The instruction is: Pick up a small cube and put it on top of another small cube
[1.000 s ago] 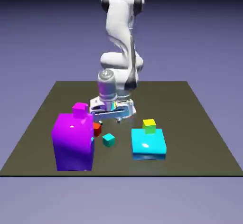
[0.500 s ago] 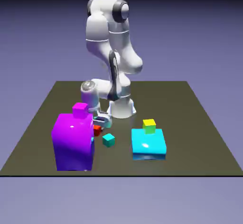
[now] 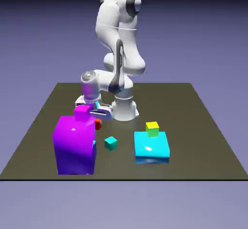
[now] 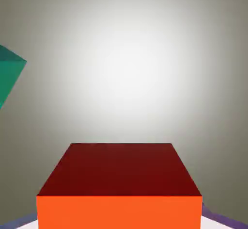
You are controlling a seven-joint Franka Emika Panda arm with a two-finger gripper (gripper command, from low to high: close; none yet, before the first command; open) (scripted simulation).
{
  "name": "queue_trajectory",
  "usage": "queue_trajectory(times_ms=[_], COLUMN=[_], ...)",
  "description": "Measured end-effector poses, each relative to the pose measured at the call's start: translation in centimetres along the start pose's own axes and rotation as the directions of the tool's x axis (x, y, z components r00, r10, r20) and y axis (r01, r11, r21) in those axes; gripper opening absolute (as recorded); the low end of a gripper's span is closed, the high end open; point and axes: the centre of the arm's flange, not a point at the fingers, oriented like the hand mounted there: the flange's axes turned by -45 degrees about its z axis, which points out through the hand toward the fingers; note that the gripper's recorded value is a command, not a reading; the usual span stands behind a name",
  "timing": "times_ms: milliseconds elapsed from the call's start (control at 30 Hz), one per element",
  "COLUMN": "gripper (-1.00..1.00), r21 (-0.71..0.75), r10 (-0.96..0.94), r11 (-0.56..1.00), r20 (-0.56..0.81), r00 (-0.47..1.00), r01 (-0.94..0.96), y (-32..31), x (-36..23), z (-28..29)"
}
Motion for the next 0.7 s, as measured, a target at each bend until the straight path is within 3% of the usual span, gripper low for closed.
queue_trajectory(times_ms=[133, 333, 600, 700], gripper=[-1.00, -1.00, -1.00, -1.00], r21=[0.110, 0.166, 0.110, 0.073], r10=[0.339, 0.528, 0.572, 0.537], r11=[0.934, 0.832, 0.812, 0.841], r20=[0.022, 0.058, 0.039, 0.005], r00=[0.940, 0.847, 0.819, 0.843], r01=[-0.340, -0.530, -0.573, -0.536], y=[5.3, 4.8, -5.6, -8.7], x=[3.0, 7.4, 9.3, 8.6], z=[-3.7, -12.2, -25.8, -27.1])
